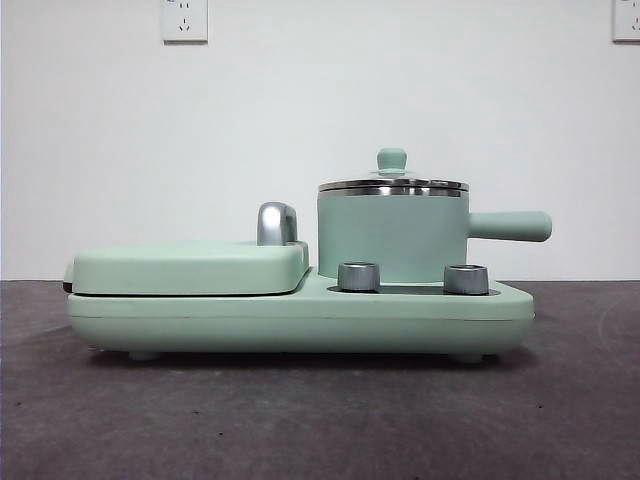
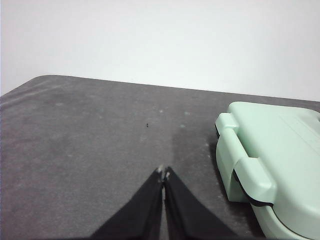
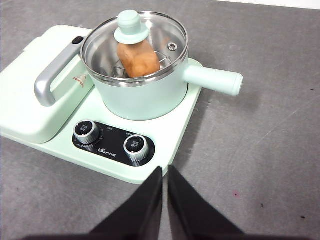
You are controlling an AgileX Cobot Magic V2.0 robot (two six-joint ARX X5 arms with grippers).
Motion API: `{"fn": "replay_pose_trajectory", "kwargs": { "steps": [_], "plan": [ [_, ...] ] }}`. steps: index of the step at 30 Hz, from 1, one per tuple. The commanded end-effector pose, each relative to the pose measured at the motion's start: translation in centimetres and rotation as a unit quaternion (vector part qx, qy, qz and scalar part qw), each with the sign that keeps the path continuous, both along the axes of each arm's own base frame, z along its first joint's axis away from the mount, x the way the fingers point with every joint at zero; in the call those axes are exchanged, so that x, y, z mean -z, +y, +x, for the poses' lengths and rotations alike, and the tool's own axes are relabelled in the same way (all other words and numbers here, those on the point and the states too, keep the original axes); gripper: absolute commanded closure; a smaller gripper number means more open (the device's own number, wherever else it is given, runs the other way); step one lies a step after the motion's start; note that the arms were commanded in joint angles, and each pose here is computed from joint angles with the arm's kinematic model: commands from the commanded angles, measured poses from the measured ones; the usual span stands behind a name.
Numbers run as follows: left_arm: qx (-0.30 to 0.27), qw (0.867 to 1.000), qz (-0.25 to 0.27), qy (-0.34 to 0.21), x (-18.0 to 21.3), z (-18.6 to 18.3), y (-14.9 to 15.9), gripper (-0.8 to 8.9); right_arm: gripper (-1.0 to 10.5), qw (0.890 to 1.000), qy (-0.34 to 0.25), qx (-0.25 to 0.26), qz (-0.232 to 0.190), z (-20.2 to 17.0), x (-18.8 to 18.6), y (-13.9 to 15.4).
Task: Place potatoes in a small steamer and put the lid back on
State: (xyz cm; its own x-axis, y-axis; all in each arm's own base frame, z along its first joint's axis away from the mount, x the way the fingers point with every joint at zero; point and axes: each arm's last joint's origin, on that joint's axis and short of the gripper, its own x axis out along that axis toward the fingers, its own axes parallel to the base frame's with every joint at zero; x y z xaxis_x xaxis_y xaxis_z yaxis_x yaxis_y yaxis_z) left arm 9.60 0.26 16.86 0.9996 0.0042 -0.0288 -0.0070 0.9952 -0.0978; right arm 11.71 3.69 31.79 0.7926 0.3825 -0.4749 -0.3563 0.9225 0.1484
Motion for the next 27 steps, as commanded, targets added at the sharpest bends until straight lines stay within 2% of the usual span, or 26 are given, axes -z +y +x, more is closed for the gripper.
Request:
{"fn": "replay_pose_trajectory", "kwargs": {
  "steps": [1, 8, 10, 13, 16, 22, 27],
  "plan": [
    [0.001, 1.0, 0.0, -0.005, 0.3, 0.1, 0.0, 8.08, 9.3, 1.0, -0.008, -0.001, 0.0, 0.1, -0.3, 0.1],
    [0.001, 1.0, 0.0, -0.005, 0.3, 0.1, 0.0, 8.08, 9.3, 1.0, -0.008, -0.002, -0.001, 0.1, -0.3, 0.1],
    [0.001, 1.0, 0.0, -0.005, 0.3, 0.1, 0.0, 8.08, 9.3, 0.999, -0.028, -0.014, -0.043, 0.1, -0.3, 0.0],
    [0.001, 1.0, 0.0, -0.005, 0.3, 0.1, 0.0, 8.08, 9.3, 0.996, -0.059, -0.01, -0.071, -0.1, 0.6, -0.5],
    [0.001, 1.0, 0.0, -0.005, 0.3, 0.1, 0.0, 8.08, 9.3, 0.991, -0.107, 0.018, -0.072, -0.5, 3.4, -1.3],
    [0.001, 1.0, 0.0, -0.005, 0.3, 0.1, 0.0, 8.08, 9.3, 0.978, -0.18, 0.077, -0.066, -1.7, 11.4, -2.6],
    [0.001, 1.0, 0.0, -0.005, 0.3, 0.1, 0.0, 8.08, 9.3, 0.972, -0.203, 0.103, -0.063, -1.9, 15.7, -3.1]
  ]
}}
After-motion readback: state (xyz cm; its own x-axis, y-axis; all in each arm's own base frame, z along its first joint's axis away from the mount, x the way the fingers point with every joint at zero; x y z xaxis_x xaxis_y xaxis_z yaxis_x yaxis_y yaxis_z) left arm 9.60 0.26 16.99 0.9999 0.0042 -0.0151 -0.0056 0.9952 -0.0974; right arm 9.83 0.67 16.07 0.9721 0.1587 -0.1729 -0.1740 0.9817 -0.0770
